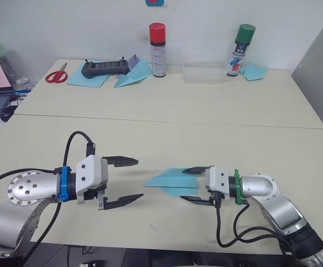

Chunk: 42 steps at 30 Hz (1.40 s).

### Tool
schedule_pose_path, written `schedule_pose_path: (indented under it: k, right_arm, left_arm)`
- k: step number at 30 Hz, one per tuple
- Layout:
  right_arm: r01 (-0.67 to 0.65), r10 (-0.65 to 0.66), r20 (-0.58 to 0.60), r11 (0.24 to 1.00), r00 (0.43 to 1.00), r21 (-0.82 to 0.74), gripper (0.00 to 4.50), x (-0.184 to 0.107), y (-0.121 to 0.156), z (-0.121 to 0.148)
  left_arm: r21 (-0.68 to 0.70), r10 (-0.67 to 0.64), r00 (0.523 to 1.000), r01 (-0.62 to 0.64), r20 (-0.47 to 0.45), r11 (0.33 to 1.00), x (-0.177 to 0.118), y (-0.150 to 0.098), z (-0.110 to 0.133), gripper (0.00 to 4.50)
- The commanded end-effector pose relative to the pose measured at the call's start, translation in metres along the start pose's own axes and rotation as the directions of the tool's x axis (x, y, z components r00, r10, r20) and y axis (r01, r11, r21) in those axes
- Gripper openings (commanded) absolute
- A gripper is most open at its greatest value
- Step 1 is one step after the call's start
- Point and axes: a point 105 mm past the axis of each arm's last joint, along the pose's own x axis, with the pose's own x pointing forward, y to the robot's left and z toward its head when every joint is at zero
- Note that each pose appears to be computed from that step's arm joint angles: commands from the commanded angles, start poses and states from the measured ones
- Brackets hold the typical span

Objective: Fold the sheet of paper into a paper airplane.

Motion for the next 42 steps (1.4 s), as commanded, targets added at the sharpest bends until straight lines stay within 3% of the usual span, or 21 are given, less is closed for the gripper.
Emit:
schedule_pose_path:
  k: [1, 5, 7, 13, 21, 28, 42]
  right_arm:
    - [0.020, -0.019, 0.017, 0.999, 1.000, -0.037, 4.48, 0.006, -0.007, 0.004]
    - [0.009, -0.007, 0.029, 0.998, 1.000, -0.063, 4.48, 0.011, -0.006, 0.005]
    - [0.015, -0.013, 0.042, 0.998, 0.999, -0.064, 4.12, 0.011, -0.007, 0.006]
    - [0.023, -0.020, 0.055, 0.998, 0.998, -0.051, 2.04, 0.010, -0.009, 0.009]
    - [-0.003, 0.006, 0.049, 0.998, 0.999, -0.056, 2.04, 0.006, -0.007, 0.012]
    - [-0.070, 0.075, 0.136, 0.997, 0.988, -0.041, 2.04, -0.007, 0.002, 0.039]
    - [-0.019, 0.023, 0.061, 0.997, 0.998, -0.073, 2.04, 0.011, -0.012, 0.016]
  left_arm:
    - [0.035, 0.004, 1.000, -0.004, 0.019, 0.999, 0.003, 0.002, 0.007, 4.50]
    - [0.039, 0.005, 1.000, -0.006, 0.022, 0.999, 0.004, 0.004, 0.008, 4.50]
    - [0.039, 0.005, 1.000, -0.006, 0.023, 0.999, 0.004, 0.004, 0.008, 4.50]
    - [0.040, 0.008, 1.000, -0.009, 0.022, 0.999, 0.004, 0.004, 0.009, 4.50]
    - [0.041, 0.004, 1.000, -0.005, 0.025, 0.999, 0.005, 0.004, 0.010, 4.50]
    - [0.041, 0.004, 1.000, -0.006, 0.027, 0.999, 0.006, 0.004, 0.010, 4.50]
    - [0.038, -0.008, 1.000, 0.007, 0.028, 0.999, 0.007, 0.003, 0.011, 4.50]
